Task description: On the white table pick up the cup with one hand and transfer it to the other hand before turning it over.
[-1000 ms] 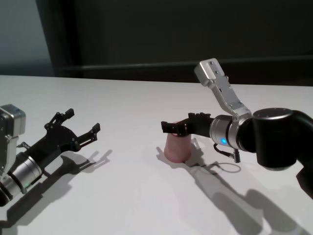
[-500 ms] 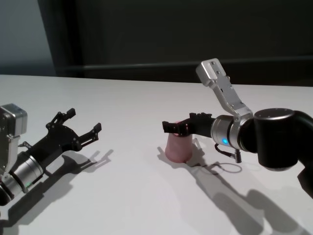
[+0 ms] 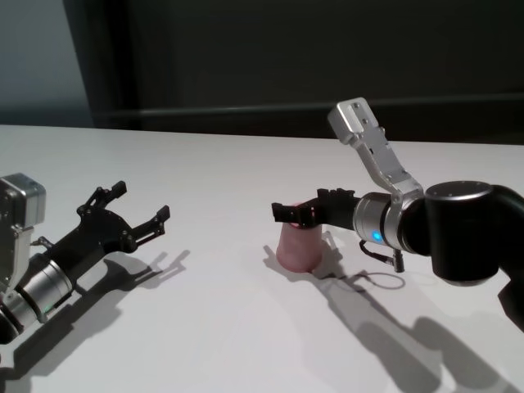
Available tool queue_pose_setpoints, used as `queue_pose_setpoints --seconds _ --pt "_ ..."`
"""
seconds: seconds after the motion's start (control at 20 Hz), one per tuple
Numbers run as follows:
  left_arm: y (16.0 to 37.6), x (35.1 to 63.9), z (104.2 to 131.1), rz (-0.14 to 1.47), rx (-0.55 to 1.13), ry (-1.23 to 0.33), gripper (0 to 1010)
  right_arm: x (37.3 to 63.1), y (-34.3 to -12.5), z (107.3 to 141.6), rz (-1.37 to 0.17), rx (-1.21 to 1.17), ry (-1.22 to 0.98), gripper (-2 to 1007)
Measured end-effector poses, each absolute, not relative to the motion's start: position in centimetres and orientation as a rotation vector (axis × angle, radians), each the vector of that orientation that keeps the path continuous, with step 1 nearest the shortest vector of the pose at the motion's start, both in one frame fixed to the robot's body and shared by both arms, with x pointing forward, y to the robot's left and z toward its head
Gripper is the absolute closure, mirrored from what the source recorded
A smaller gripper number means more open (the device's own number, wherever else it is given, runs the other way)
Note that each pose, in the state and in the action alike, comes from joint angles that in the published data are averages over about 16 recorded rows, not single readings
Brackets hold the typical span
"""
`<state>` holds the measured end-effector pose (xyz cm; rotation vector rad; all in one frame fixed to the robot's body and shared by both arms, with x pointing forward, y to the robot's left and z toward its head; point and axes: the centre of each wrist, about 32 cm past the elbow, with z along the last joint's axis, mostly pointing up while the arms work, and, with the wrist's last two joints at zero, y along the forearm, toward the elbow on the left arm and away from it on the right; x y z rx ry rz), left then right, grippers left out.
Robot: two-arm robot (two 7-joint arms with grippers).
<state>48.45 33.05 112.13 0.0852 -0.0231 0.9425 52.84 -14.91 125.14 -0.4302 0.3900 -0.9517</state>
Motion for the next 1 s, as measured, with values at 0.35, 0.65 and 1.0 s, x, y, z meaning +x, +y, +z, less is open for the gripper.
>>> queue_pose_setpoints --seconds 0.35,0.65,1.0 --pt "33.0 48.5 112.1 0.943 0.085 -0.023 9 53.0 -14.8 126.0 -0.955 -0.402 0.367 3" --pt "33.0 48.5 112.1 0.943 0.085 -0.023 9 53.1 -15.0 127.3 -0.973 -0.35 0.328 3" --pt "33.0 48.5 112.1 0.943 0.085 -0.023 9 52.8 -16.4 128.4 -1.032 -0.274 0.29 3"
